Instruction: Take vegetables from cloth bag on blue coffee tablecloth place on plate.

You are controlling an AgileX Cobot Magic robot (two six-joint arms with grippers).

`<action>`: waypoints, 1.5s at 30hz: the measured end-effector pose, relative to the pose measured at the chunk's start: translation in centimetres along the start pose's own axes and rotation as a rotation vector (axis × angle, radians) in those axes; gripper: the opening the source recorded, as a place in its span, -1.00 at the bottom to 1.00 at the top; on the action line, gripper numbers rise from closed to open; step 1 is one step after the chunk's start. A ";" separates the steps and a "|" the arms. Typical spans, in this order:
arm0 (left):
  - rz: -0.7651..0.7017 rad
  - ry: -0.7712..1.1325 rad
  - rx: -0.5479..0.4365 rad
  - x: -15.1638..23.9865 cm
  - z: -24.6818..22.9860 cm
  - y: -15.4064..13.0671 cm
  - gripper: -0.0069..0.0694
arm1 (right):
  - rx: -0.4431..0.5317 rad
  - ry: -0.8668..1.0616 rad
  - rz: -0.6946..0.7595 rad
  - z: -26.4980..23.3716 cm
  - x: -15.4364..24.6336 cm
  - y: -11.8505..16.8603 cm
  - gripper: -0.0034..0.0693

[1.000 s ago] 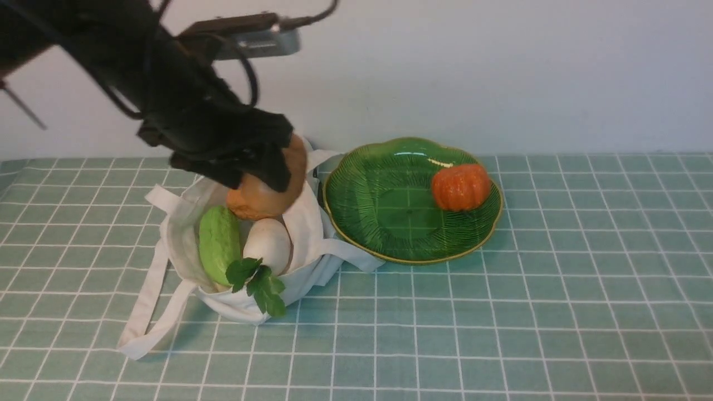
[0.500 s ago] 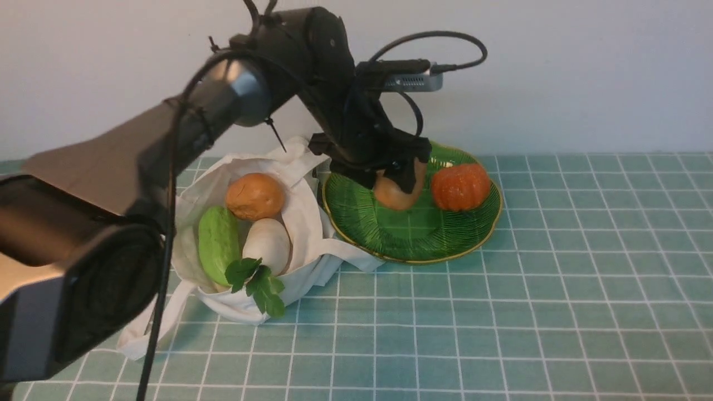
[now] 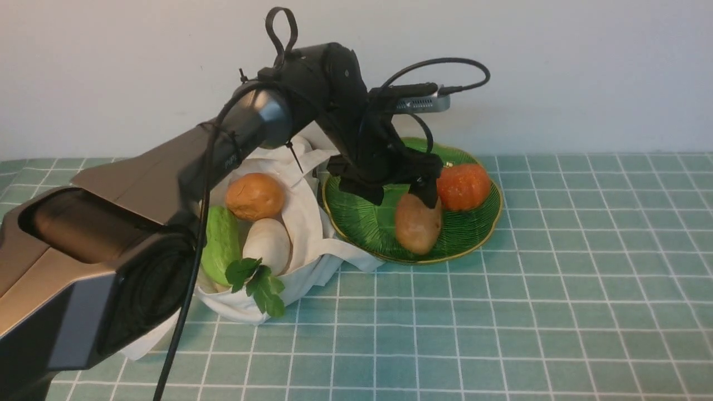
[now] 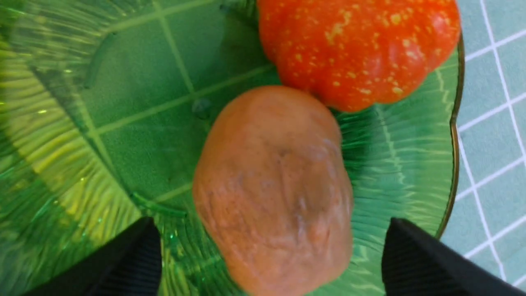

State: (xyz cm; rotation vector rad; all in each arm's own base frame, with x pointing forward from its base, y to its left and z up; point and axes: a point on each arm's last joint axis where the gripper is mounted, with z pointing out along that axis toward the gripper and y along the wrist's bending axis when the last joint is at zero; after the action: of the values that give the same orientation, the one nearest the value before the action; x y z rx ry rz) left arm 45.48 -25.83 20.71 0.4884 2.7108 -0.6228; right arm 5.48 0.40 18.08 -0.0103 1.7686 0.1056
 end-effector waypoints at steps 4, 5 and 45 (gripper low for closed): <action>0.065 0.026 -0.075 -0.4 -3.4 -0.6 0.83 | 0.000 0.000 0.000 0.0 0.0 0.0 -0.95; 0.082 0.014 -0.101 -0.5 -4.6 -0.8 0.75 | 0.000 0.000 0.000 0.0 0.0 0.0 -0.95; 0.092 -0.748 -0.008 36.6 -26.4 -0.7 -0.83 | 0.000 0.000 0.000 0.0 0.0 0.0 -0.95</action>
State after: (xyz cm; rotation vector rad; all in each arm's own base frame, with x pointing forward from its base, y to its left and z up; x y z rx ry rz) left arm 6.68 -4.76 29.83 0.2929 1.9718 -0.6131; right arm 5.48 0.40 18.08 -0.0103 1.7686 0.1056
